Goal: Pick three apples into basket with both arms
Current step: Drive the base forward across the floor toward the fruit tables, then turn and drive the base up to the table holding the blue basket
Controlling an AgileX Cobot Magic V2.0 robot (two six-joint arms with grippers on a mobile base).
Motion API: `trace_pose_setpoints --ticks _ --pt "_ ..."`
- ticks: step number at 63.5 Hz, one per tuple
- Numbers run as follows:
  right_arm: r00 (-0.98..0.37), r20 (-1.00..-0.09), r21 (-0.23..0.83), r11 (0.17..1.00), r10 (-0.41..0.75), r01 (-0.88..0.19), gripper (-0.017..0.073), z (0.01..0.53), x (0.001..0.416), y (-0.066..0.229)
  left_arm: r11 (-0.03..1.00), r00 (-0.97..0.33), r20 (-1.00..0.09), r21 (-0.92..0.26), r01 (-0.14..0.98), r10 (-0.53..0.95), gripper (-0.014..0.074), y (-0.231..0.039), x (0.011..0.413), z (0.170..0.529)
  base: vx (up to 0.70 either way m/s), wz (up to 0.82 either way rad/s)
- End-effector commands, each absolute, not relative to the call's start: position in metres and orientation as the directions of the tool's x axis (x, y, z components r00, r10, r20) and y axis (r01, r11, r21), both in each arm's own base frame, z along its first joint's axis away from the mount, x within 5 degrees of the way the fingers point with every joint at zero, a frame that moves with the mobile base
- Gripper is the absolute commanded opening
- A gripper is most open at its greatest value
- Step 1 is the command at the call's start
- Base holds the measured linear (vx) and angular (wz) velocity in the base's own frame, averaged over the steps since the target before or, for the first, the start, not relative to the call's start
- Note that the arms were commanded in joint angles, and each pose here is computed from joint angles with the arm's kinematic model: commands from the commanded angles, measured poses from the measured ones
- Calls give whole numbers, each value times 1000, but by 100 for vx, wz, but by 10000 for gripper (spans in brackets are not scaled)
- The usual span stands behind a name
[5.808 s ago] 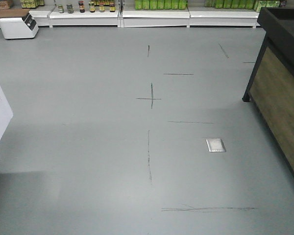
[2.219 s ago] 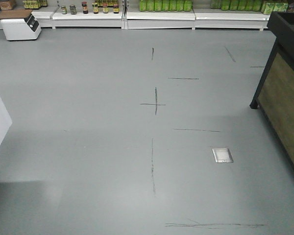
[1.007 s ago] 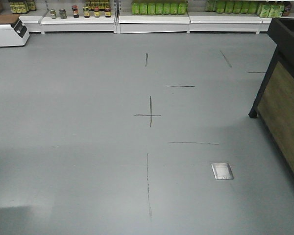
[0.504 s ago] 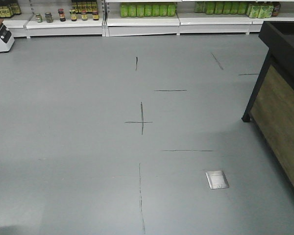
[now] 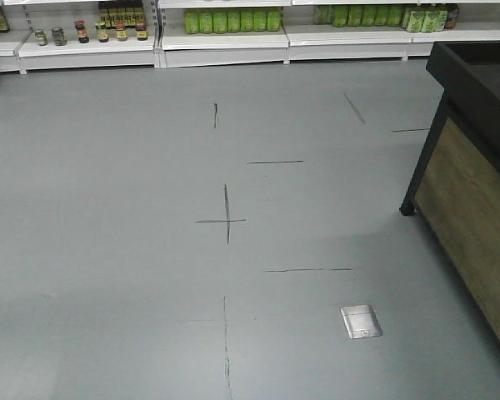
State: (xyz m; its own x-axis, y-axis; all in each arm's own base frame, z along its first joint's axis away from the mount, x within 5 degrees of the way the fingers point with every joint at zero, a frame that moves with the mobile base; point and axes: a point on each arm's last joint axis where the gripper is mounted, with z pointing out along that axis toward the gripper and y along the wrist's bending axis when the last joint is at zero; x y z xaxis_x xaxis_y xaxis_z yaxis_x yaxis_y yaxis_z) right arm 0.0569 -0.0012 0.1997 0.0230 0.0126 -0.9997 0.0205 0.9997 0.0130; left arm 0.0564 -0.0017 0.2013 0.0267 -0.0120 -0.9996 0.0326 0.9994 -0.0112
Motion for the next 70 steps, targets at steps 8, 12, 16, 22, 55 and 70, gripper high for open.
trace_pose_setpoints --ticks 8,12,16,22,55,70 --pt "93 -996 4 1000 2 19 -9 202 56 -1 999 96 -995 -21 43 -25 -6 -2 56 201 17 -9" --pt "93 -996 4 1000 2 19 -9 202 56 -1 999 96 -995 -21 43 -25 -6 -2 56 201 17 -10" --pt "93 -996 4 1000 2 19 -9 202 56 -1 999 96 -995 -21 43 -25 -6 -2 56 201 18 -11" --pt "93 -996 4 1000 2 19 -9 202 56 -1 999 96 -995 -21 43 -25 -6 -2 56 201 18 -13" --pt "93 -996 4 1000 2 19 -9 202 56 -1 999 96 -995 -21 43 -25 -6 -2 56 201 17 -29" --pt "92 -996 4 1000 2 19 -9 202 56 -1 999 96 -995 -21 43 -25 -6 -2 56 201 16 -56"
